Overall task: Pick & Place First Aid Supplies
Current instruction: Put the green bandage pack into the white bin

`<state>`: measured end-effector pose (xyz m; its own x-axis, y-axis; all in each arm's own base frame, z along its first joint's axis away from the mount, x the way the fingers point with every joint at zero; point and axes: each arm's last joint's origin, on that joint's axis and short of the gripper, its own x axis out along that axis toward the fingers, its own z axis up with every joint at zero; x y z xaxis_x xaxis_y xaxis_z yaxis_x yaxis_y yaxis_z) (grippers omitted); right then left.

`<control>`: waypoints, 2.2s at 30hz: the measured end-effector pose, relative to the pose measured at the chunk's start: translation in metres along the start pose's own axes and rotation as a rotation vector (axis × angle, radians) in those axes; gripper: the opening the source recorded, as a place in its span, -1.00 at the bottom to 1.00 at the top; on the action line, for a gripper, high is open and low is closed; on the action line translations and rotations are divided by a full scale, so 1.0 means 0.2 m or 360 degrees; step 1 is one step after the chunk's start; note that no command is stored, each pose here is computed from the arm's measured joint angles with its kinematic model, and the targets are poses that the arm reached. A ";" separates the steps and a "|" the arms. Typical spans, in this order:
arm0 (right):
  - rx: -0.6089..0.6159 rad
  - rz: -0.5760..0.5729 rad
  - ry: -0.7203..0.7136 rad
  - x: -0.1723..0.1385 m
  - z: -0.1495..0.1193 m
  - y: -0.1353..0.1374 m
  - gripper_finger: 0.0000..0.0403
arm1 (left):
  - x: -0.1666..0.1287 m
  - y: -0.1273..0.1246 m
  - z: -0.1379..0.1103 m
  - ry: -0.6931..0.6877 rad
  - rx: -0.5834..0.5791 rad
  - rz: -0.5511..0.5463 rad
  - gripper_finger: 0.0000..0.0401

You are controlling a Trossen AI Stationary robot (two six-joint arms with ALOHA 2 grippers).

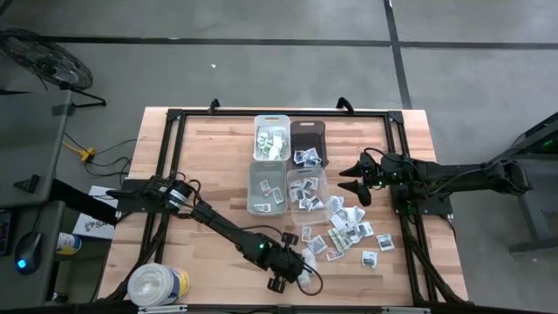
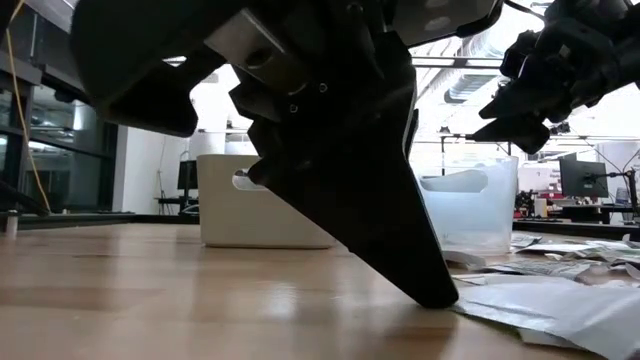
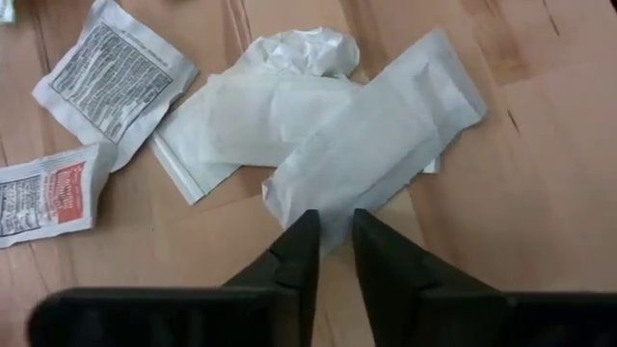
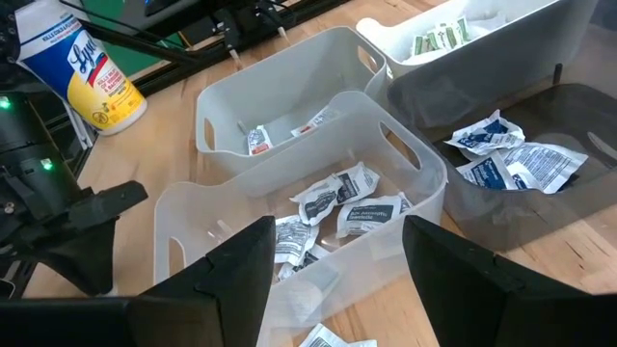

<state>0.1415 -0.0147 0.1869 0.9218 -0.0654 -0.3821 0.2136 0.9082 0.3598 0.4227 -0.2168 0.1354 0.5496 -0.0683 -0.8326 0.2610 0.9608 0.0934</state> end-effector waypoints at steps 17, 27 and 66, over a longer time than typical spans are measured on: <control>0.0000 -0.0001 0.0005 0.00 0.00 0.00 0.10 | 0.04 -0.01 -0.01 0.0073 -0.0123 -0.0166 -1.00; 0.0000 -0.0001 0.0004 0.00 0.00 0.00 0.10 | -0.18 0.02 0.09 0.0200 -0.0099 -0.0088 -1.00; 0.0000 -0.0002 0.0004 0.00 0.00 0.00 0.10 | -0.80 0.99 0.26 0.0612 -0.0107 0.0365 -1.00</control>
<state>0.1413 -0.0146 0.1865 0.9207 -0.0652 -0.3848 0.2144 0.9083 0.3592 0.4290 -0.0294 0.3154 0.2493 0.2410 -0.9380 0.1079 0.9556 0.2741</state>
